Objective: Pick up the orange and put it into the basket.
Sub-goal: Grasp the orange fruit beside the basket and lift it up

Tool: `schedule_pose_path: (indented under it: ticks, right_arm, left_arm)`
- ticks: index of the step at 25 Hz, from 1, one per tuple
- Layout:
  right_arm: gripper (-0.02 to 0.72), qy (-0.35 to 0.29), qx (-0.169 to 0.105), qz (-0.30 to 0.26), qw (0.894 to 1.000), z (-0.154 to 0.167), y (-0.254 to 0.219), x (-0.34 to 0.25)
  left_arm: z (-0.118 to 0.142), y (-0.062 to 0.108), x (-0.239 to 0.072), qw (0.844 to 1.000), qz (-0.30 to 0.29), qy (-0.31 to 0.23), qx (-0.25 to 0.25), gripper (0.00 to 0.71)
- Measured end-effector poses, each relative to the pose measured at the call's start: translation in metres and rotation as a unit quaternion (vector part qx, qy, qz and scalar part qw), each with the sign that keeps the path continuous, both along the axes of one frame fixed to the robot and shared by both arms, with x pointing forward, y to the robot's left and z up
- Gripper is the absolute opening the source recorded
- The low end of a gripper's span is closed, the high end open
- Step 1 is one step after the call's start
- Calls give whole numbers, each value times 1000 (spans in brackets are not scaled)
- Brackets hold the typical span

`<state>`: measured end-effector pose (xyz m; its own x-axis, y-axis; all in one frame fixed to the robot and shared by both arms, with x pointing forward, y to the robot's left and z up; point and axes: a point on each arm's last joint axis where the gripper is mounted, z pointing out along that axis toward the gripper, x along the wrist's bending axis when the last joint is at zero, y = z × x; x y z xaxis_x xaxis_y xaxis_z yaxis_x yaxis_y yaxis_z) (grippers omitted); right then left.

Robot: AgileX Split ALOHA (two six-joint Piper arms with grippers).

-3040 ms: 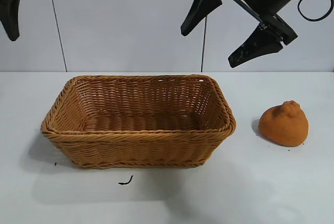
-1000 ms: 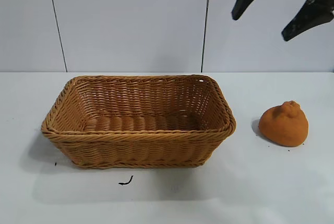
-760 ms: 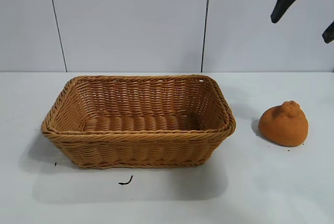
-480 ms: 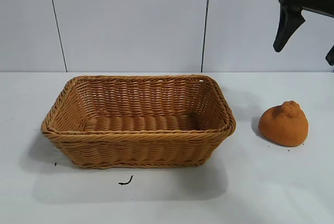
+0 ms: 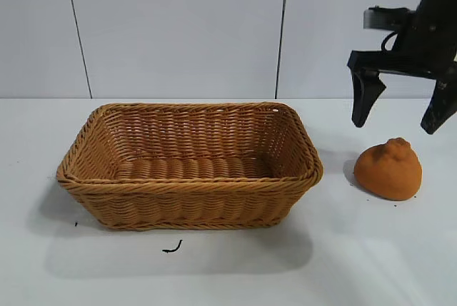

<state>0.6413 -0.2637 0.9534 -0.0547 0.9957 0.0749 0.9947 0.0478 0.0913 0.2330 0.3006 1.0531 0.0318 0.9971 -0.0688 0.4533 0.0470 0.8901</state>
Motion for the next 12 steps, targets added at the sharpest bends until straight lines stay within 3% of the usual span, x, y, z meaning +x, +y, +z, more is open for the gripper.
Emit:
schedule_pose_path:
  ticks: [8, 12]
  right_arm:
    - [696, 35, -16, -8, 999, -58, -2, 10]
    - [696, 42, -17, -13, 999, -68, -2, 11]
  left_arm:
    - [0, 0, 0, 1000, 0, 0, 0, 692]
    - [0, 0, 0, 1000, 0, 0, 0, 692]
